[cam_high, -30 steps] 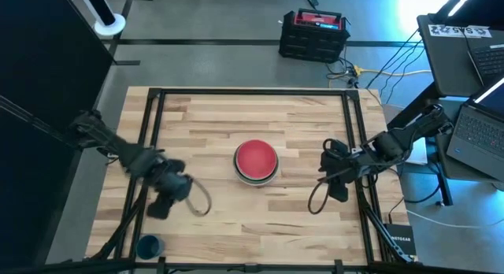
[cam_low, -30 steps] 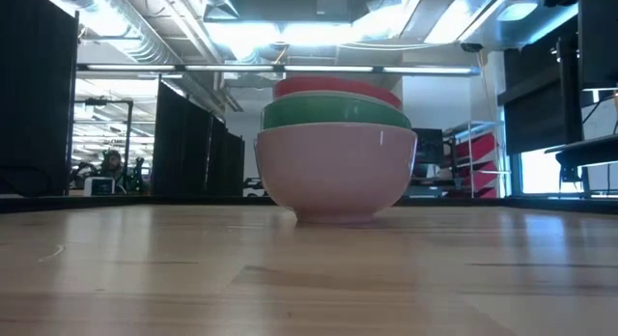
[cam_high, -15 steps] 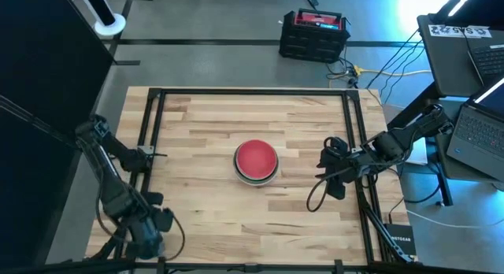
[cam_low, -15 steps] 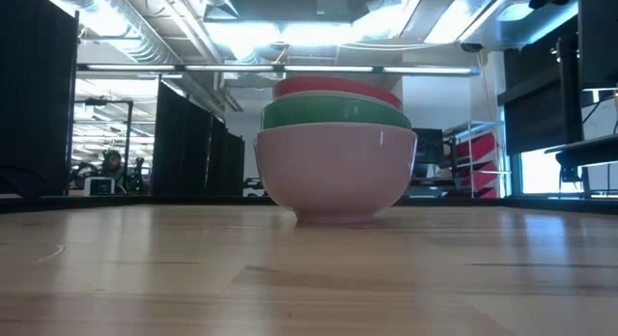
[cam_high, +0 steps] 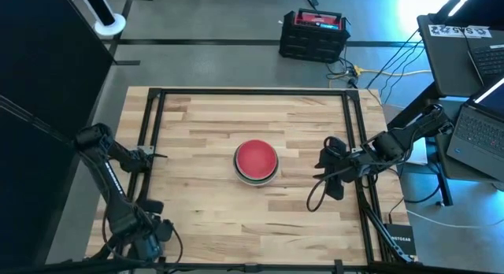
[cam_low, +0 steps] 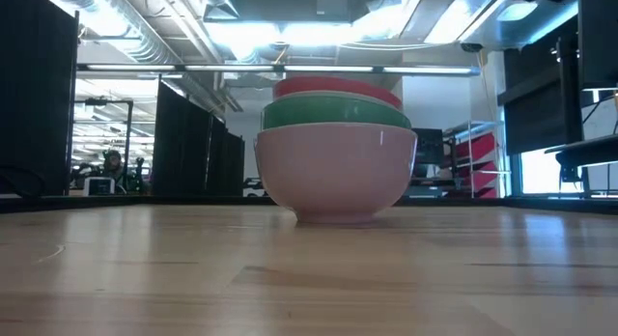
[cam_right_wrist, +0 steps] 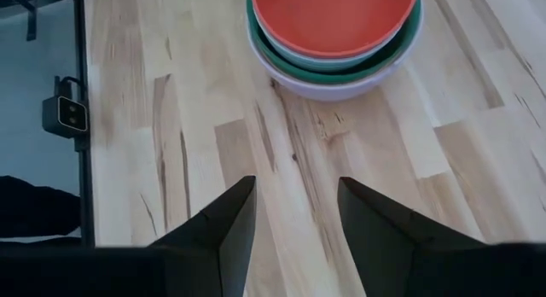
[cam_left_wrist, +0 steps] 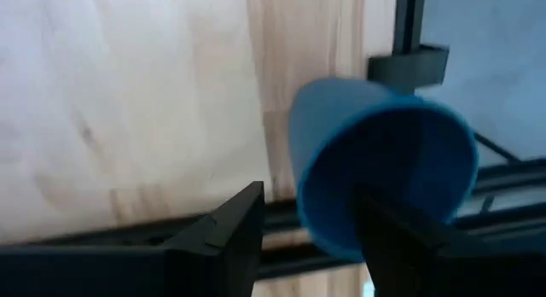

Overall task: Nest bowls inside each other
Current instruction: Move the blue cup to the left of the bowls

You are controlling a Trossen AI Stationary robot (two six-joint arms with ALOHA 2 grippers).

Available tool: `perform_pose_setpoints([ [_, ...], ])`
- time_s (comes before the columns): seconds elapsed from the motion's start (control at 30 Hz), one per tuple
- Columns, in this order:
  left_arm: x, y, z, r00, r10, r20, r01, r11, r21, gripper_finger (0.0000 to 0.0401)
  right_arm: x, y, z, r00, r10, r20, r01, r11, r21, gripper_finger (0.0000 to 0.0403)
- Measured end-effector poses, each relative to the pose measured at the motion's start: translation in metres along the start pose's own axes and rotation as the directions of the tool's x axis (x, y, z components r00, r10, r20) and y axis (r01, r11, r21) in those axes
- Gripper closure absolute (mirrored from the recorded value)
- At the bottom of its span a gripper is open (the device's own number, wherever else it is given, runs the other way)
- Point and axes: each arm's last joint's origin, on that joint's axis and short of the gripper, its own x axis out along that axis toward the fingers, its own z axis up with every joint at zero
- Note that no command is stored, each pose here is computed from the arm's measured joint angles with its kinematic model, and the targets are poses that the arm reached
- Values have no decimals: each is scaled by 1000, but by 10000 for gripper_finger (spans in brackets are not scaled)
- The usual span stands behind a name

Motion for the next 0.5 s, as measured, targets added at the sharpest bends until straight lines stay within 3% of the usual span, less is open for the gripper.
perform_pose_setpoints([
  [0.23, 25, 6, 0, 1000, -13, 6, 13, 1000, -16, 254, 0, 1, 1, 1000, 10, 11, -10, 1000, 10, 252],
  [0.3, 31, 9, -1, 1000, -7, -3, 7, 1000, -27, 287, 0, 1, 1, 1000, 9, 11, -10, 1000, 11, 252],
  [0.4, 34, 11, 1, 1000, -13, -2, 13, 1000, -10, 374, 0, 1, 1, 1000, 8, 10, -9, 1000, 11, 252],
  [0.5, 30, 19, 12, 1000, -23, 1, 23, 999, -43, 396, 0, 0, 0, 1000, -7, 2, 7, 1000, 12, 252],
])
